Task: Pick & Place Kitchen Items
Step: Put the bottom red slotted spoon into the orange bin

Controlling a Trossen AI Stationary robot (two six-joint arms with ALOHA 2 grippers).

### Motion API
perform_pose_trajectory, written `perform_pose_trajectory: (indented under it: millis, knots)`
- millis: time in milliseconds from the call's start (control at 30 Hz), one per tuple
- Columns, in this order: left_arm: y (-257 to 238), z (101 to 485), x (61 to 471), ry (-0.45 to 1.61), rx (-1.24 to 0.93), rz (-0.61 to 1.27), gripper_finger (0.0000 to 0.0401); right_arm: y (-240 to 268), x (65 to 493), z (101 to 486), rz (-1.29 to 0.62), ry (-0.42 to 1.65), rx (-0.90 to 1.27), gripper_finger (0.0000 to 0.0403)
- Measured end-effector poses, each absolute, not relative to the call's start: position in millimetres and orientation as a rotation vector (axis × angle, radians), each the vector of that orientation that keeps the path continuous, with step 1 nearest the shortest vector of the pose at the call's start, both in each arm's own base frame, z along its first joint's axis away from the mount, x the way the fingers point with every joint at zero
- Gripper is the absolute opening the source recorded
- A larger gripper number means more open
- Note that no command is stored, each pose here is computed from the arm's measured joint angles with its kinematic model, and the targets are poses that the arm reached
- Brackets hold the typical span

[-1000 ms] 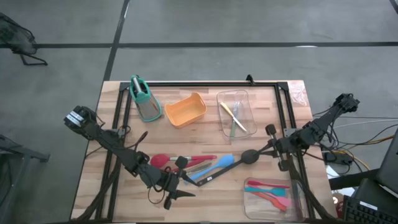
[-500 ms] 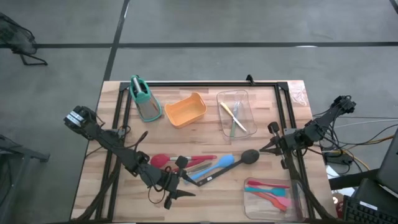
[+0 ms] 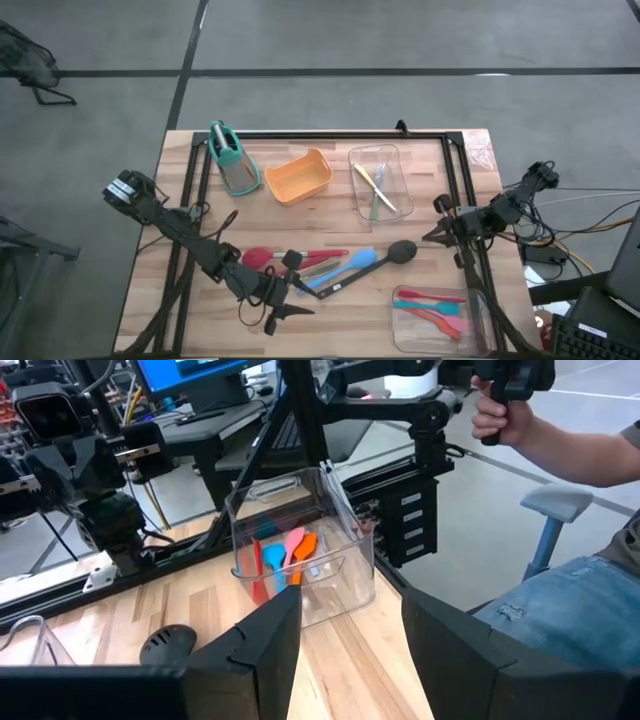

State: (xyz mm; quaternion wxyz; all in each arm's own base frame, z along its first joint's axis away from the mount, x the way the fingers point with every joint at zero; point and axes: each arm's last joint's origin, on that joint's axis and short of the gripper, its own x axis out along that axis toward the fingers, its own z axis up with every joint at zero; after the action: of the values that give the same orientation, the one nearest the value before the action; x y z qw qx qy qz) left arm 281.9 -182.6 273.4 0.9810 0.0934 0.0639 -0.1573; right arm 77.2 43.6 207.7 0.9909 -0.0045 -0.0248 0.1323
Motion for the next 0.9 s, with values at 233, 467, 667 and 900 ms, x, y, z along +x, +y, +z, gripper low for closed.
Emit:
perform_pose_trajectory:
  millis: [233, 467, 667, 900]
  knots:
    - [-181.8, 273.1, 282.3, 0.13, 0.188, -0.314, 0.0181, 42.0, 75.1, 201.8, 0.266, -0.044, -0.006, 0.0009]
    - [-181.8, 273.1, 282.3, 0.13, 0.189, -0.314, 0.0181, 42.2, 75.3, 198.8, 0.265, -0.036, -0.008, 0.0008]
    - [-181.8, 273.0, 282.4, 0.13, 0.189, -0.314, 0.0181, 42.9, 76.4, 194.4, 0.264, -0.02, -0.016, 0.0008]
    - [-181.9, 273.0, 282.3, 0.13, 0.189, -0.314, 0.0181, 42.8, 76.3, 191.9, 0.264, 0.001, -0.05, 0.0008]
